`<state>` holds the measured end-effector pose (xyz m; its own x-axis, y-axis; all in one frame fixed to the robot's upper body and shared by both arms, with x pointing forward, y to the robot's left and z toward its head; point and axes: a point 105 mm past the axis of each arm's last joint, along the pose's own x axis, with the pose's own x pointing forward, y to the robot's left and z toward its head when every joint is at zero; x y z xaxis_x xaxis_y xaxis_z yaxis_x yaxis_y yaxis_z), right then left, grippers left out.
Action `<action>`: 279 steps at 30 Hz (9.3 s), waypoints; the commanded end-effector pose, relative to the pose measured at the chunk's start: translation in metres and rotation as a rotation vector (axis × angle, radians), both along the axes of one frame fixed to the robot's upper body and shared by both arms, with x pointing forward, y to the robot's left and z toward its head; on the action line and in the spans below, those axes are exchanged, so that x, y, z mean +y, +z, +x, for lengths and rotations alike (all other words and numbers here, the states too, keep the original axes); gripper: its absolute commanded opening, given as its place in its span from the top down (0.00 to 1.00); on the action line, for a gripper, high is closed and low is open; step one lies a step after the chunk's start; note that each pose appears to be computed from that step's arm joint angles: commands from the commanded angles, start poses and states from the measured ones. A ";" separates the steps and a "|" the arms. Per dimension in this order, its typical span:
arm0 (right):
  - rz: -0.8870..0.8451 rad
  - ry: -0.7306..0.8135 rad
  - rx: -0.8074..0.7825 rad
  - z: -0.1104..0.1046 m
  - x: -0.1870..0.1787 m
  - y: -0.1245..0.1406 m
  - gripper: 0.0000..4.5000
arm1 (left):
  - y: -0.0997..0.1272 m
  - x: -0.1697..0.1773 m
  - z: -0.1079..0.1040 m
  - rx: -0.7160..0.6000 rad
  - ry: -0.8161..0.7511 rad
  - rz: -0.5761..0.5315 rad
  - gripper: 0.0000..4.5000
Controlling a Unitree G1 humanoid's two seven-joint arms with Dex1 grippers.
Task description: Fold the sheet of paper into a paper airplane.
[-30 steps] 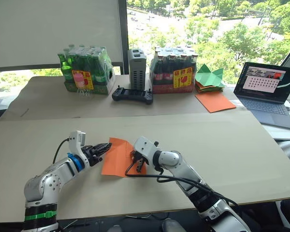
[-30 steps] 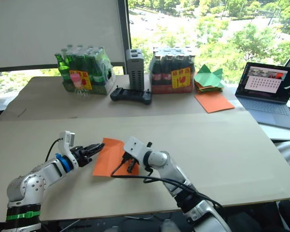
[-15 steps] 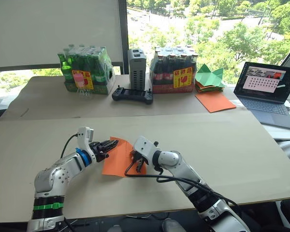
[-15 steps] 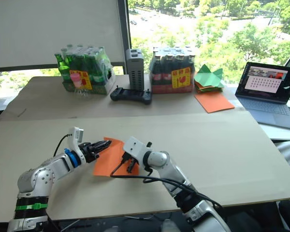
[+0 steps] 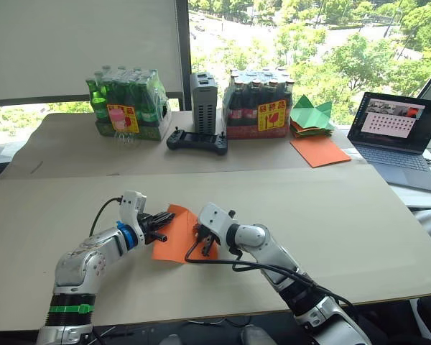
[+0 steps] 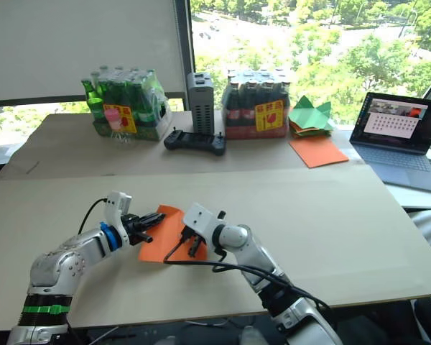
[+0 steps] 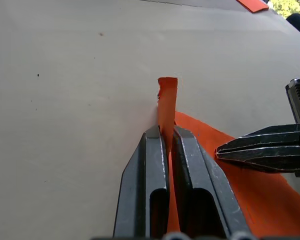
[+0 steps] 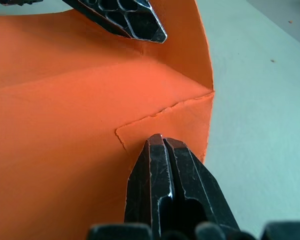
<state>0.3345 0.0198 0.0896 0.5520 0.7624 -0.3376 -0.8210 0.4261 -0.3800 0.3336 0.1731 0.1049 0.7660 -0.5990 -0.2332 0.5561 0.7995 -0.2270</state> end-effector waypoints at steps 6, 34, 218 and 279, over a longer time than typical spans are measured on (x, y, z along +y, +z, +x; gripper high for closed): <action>-0.008 -0.001 0.019 -0.002 0.000 -0.004 1.00 | 0.006 -0.012 -0.011 -0.190 -0.159 0.303 0.94; 0.080 -0.037 0.031 0.004 0.001 0.011 1.00 | -0.025 -0.009 -0.005 -0.450 -0.397 0.886 0.94; 0.118 -0.097 0.084 0.032 0.055 0.001 1.00 | 0.007 0.004 0.007 -0.030 0.034 -0.057 1.00; 0.117 -0.101 0.093 0.030 0.054 0.000 1.00 | -0.036 -0.005 -0.037 0.108 -0.133 0.093 1.00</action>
<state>0.3712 0.0637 0.0925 0.6171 0.7309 -0.2914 -0.7857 0.5525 -0.2782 0.3009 0.1684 0.0766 0.6665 -0.6645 -0.3380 0.6298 0.7444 -0.2219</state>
